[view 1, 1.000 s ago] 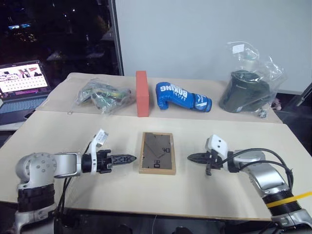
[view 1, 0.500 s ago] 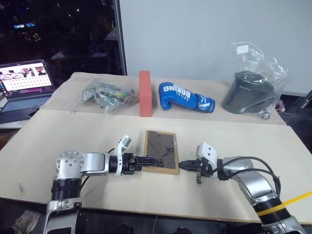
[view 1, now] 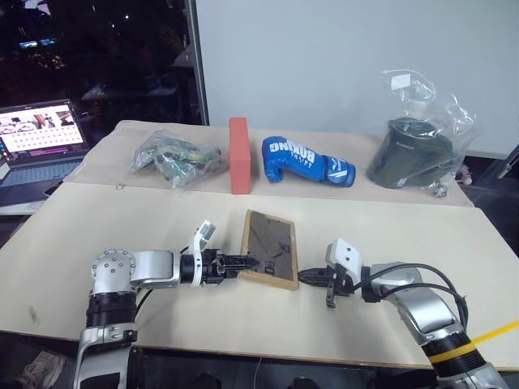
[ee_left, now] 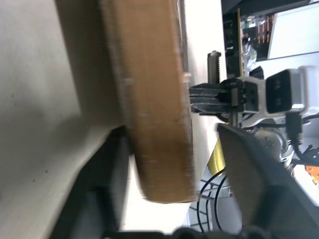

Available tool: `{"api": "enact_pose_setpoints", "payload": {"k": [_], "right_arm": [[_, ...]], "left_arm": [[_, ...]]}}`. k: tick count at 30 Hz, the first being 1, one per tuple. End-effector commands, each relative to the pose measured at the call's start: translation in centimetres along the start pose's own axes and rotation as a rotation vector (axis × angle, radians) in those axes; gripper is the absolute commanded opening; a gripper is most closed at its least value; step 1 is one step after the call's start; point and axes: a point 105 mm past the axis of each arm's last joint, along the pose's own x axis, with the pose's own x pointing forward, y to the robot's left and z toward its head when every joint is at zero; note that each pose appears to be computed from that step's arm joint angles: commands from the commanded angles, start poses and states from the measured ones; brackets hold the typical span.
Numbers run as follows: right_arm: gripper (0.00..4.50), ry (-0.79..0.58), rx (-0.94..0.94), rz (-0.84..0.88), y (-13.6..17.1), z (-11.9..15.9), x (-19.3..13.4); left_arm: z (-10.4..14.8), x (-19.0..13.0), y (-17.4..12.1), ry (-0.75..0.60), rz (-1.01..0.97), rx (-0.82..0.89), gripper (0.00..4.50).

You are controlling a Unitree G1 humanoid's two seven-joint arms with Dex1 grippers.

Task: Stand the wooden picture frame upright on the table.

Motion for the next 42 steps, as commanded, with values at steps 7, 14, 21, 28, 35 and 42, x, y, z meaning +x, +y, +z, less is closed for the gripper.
{"api": "enact_pose_setpoints", "payload": {"k": [7, 14, 21, 28, 35, 42], "right_arm": [[0.0, -0.049, 0.116, -0.196, -3.4, 0.3, -5.9], [1.46, -0.281, 0.182, -0.166, -5.6, 8.0, -7.3], [3.81, -0.226, 0.201, 0.01, -5.0, 9.4, -1.6], [4.48, -0.205, 0.165, 0.189, -2.6, 9.4, 0.7], [4.48, -0.255, 0.085, 0.262, -1.2, 10.2, -0.6], [4.48, -0.147, 0.008, 0.073, -4.1, 7.4, -2.7]], "left_arm": [[1.2, 0.3, -0.8, -0.095, -0.036, -0.023, 1.12], [2.1, 0.0, -3.2, -0.086, -0.088, 0.07, 1.12], [1.2, 0.7, -5.2, -0.006, -0.107, 0.193, 1.12], [1.1, 0.4, -5.9, -0.003, -0.111, 0.229, 1.12], [1.4, 0.1, -5.2, -0.024, -0.093, 0.188, 1.12], [2.9, -1.3, -7.4, -0.04, -0.196, 0.161, 1.12]]}}
